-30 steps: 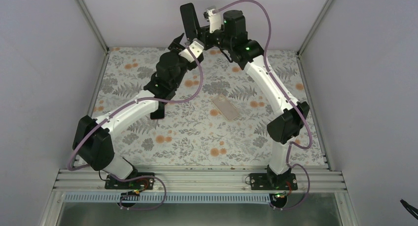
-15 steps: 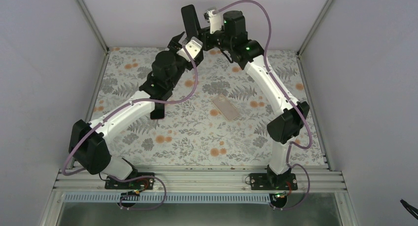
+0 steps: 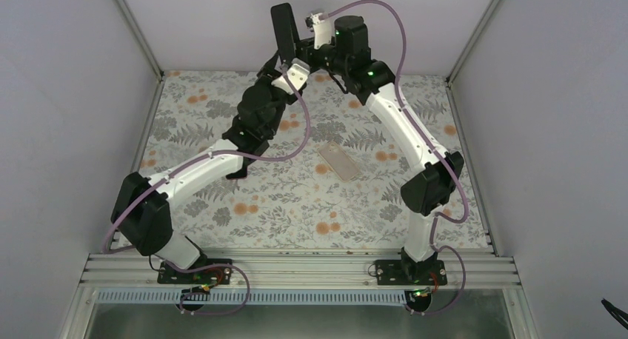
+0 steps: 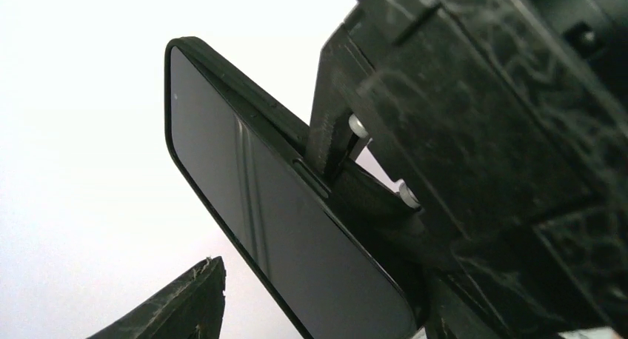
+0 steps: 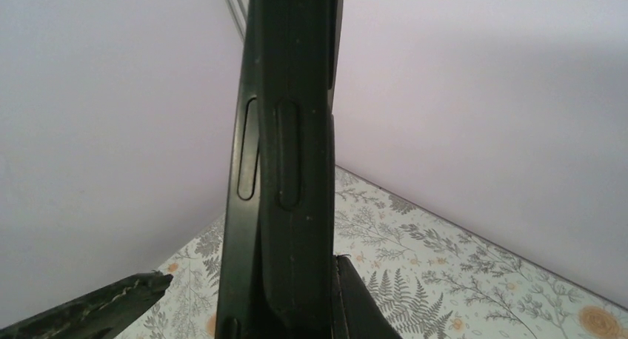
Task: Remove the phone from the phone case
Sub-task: Remove the phone case from the phone.
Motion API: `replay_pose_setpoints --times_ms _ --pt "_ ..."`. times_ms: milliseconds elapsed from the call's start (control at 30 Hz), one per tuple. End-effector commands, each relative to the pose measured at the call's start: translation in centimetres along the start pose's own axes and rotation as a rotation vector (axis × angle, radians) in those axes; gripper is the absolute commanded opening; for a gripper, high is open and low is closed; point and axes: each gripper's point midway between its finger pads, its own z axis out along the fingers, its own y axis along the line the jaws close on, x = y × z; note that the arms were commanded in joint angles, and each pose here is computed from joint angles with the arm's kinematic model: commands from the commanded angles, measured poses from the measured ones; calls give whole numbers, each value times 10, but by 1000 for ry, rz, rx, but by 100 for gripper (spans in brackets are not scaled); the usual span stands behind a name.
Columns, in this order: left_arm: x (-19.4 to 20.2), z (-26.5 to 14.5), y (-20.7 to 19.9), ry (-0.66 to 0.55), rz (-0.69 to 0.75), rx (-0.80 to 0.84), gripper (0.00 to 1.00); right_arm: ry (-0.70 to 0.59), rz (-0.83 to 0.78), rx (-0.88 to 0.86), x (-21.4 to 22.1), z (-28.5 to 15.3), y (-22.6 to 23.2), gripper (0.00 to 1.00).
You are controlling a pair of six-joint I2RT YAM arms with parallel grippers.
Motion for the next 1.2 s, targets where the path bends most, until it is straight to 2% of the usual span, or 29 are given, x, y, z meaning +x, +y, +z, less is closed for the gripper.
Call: replay_pose_setpoints --times_ms 0,100,200,533,633,867,1033,1167 --pt "13 -12 71 22 18 -379 63 -35 -10 -76 -15 -13 22 3" --pt "8 -32 97 -33 27 -527 62 -14 -4 -110 -8 -17 24 3" --pt "1 -44 108 -80 75 -590 58 9 6 -146 0 -20 24 3" --pt "-13 -69 116 -203 298 -802 40 35 50 -202 10 -29 13 2" --pt "-15 -78 121 -224 321 -876 34 45 59 -243 15 -32 12 3" --pt "-18 -78 121 -239 338 -879 32 72 61 -279 26 -29 12 2" --pt "-17 -74 117 -243 359 -871 22 79 67 -280 29 -27 9 3" --pt "-19 -74 118 -249 347 -873 9 77 66 -243 31 -25 0 2"
